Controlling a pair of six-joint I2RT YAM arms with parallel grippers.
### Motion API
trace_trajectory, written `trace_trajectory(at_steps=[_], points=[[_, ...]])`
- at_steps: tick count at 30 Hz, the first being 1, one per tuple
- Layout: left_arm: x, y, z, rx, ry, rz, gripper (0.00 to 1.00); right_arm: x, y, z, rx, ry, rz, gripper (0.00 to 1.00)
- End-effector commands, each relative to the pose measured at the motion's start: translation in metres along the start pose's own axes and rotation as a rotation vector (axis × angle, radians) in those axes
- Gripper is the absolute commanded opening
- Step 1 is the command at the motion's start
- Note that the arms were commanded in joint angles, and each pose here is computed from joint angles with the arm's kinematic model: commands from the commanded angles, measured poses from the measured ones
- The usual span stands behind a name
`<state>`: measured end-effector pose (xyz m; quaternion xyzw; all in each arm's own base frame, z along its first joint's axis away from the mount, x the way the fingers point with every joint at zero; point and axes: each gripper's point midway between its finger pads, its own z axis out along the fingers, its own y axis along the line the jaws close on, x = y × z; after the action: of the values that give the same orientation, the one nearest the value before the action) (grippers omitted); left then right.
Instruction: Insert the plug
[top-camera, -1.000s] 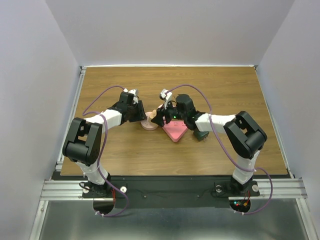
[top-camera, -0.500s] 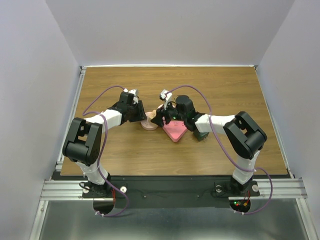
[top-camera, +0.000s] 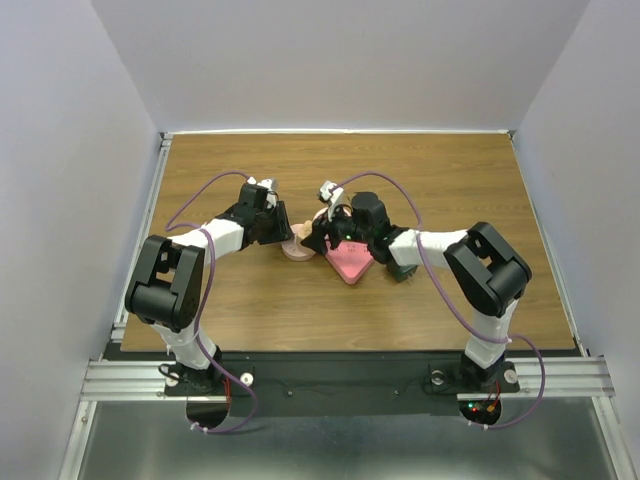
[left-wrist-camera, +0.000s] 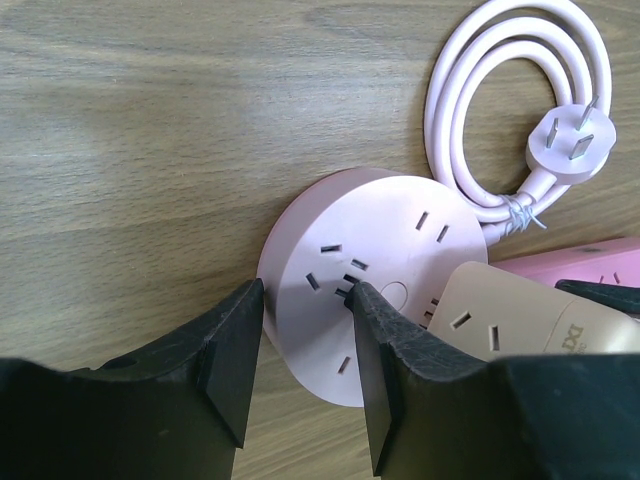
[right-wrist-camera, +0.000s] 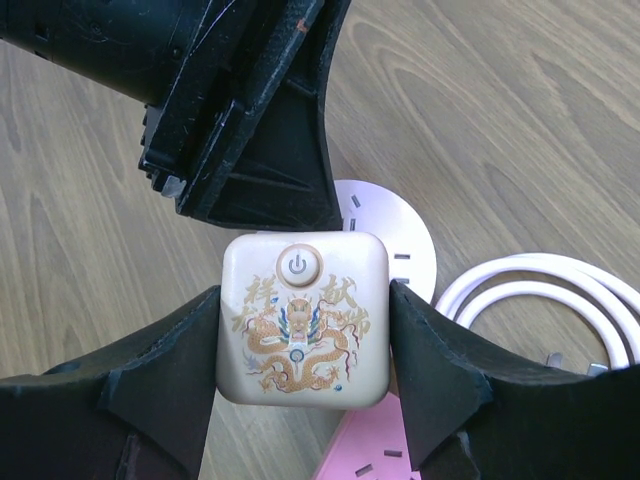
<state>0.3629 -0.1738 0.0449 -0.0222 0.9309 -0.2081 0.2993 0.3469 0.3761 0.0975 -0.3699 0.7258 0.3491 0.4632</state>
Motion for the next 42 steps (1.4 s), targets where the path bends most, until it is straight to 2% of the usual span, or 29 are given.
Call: trace_trajectory(at_steps=[1,18,34,42], points=[[-0.001,-0.005,0.0,0.009,0.01,0.023,0.5,0.12,0.002,-0.013,0.017,0.344,0.08,0.0],[-0.001,-0.002,0.004,-0.006,0.019,0.023,0.41,0.153,0.003,-0.017,0.041,0.453,0.07,0.0],[0.002,0.0,0.01,-0.007,0.035,0.021,0.38,0.218,0.027,-0.048,0.06,0.628,0.179,0.01],[0.002,0.002,0.013,-0.007,0.043,0.018,0.37,0.228,0.039,-0.071,0.107,0.671,0.286,0.0]])
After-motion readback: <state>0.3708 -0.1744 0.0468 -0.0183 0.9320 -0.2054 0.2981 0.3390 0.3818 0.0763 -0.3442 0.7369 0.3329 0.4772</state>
